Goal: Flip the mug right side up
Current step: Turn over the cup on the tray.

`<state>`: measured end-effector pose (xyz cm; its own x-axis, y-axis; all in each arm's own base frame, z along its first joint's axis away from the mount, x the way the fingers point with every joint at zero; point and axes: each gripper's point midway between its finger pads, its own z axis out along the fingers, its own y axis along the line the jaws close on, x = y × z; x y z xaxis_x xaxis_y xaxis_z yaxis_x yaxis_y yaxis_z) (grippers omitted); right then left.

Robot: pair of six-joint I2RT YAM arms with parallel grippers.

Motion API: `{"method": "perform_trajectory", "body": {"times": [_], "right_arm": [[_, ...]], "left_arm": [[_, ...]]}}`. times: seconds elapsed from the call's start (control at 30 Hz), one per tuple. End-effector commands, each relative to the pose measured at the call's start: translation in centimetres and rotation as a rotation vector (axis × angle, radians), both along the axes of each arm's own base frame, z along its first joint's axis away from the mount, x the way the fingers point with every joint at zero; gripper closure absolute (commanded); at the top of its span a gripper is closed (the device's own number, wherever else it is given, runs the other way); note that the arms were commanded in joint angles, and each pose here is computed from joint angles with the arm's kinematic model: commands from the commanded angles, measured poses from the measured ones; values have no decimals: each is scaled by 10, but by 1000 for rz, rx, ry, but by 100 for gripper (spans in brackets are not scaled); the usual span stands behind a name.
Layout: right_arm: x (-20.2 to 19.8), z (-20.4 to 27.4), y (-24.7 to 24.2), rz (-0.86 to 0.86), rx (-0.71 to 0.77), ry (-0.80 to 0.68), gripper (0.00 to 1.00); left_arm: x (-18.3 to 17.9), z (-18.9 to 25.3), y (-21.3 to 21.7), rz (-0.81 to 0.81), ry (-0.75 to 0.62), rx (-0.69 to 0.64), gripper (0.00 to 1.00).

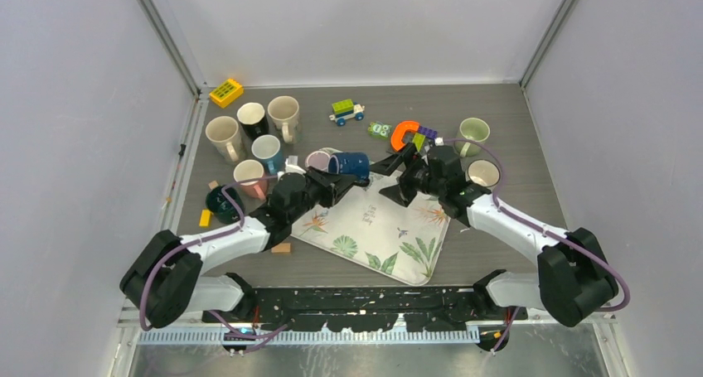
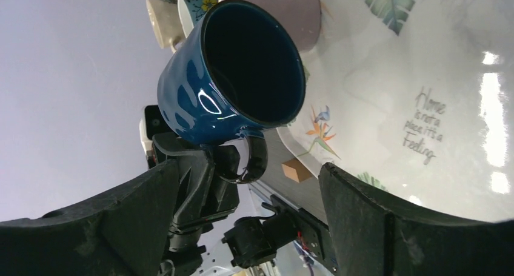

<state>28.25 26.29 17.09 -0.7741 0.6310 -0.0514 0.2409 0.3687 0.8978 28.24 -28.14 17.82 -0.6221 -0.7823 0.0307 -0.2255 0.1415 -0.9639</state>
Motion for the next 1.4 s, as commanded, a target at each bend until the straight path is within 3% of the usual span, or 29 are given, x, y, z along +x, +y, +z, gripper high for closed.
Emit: {"method": "perform_trajectory", "body": {"times": [0.0,0.5,1.07,1.37], "right_arm": [[9,31,14,17,127,-53,12],[23,43,27,3,254,-42,31],[39,64,34,-18,369,-65,68],[38,66,34,-13,351,-81,94]], "left_arm": [[3,72,-14,-57,-211,-218,99],[4,87,-20,-88,-278,-308,99],[-1,95,-15,-86,-319,-377,99],[-4,92,-12,-82,-330,-376,100]]}}
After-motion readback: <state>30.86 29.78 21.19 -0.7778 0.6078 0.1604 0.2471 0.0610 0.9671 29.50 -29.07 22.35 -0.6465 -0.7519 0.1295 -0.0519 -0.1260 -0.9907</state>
